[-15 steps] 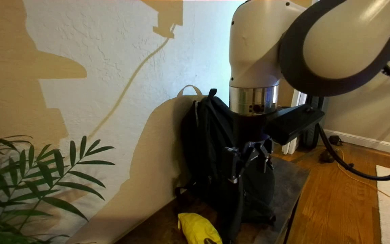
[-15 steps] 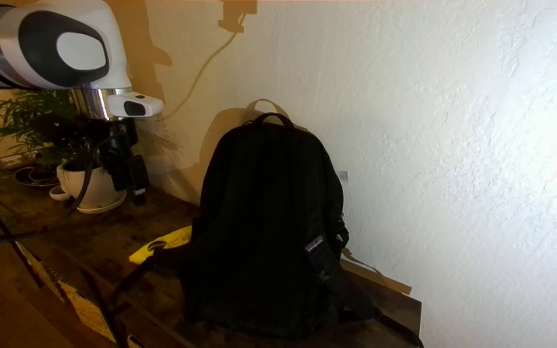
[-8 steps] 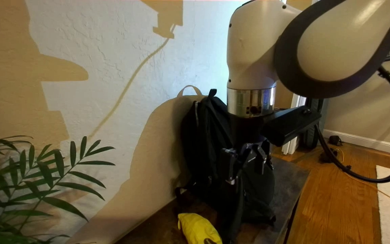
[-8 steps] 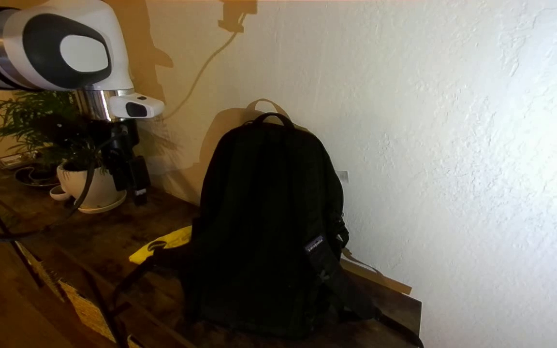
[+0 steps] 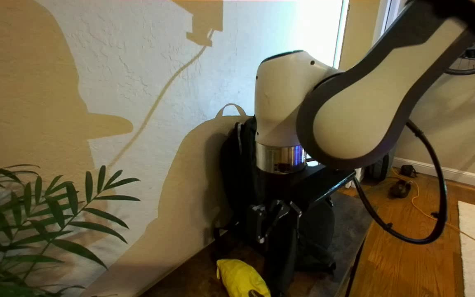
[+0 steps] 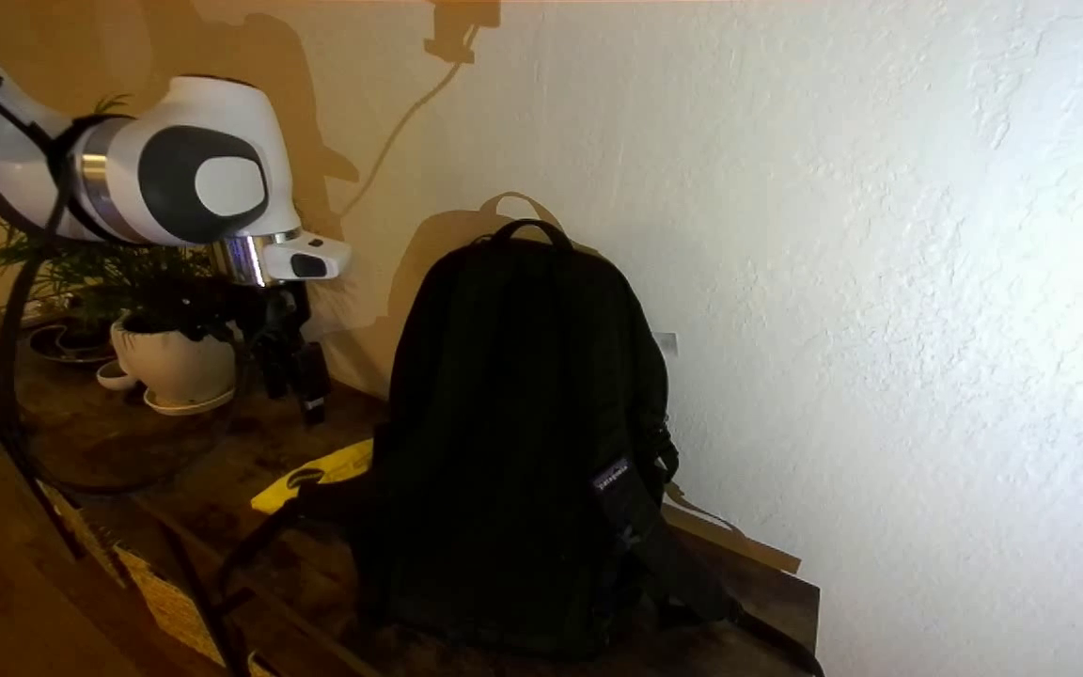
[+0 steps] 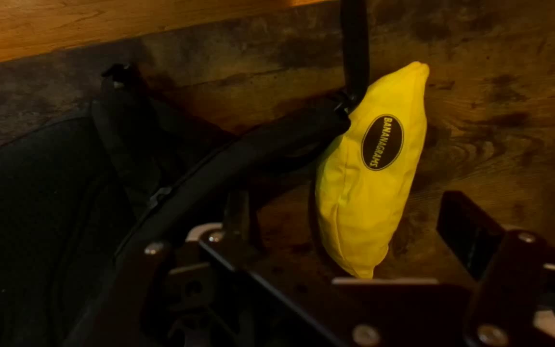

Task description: Place the banana plush toy inside the black backpack

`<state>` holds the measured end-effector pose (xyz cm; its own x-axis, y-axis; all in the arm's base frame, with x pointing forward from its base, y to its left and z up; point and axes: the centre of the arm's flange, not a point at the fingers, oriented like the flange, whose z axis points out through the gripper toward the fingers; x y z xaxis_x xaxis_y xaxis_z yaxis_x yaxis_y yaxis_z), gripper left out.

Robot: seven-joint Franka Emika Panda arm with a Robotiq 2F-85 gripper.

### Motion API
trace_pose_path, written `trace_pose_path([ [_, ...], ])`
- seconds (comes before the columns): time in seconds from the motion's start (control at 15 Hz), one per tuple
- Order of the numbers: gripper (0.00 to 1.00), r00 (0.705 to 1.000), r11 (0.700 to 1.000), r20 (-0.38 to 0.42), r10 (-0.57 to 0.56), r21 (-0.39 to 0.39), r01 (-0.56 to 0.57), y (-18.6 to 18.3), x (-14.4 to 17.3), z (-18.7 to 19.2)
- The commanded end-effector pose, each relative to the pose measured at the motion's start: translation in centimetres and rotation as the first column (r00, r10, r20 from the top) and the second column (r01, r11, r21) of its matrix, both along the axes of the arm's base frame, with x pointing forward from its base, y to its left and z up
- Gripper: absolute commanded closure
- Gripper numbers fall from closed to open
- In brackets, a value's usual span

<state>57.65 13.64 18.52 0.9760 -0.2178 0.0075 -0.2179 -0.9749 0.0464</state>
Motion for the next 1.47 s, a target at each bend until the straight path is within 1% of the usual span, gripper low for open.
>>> trace_pose_path([
  [0.0, 0.0, 1.0, 0.999, 0.022, -0.011, -0.031, 0.012, 0.4, 2.4, -3.2],
  [0.33, 0.0, 0.999, 1.0, 0.029, -0.015, -0.019, 0.015, 1.0, 4.7, -7.3],
  [0.87, 0.0, 0.999, 1.0, 0.033, 0.008, -0.01, -0.007, 3.2, 8.0, -11.1],
  [1.13, 0.0, 0.999, 0.999, 0.024, 0.039, -0.033, -0.038, 3.2, 8.7, -12.8],
  [1.4, 0.0, 0.999, 0.998, 0.001, 0.054, -0.038, -0.054, 3.4, 8.5, -14.5],
])
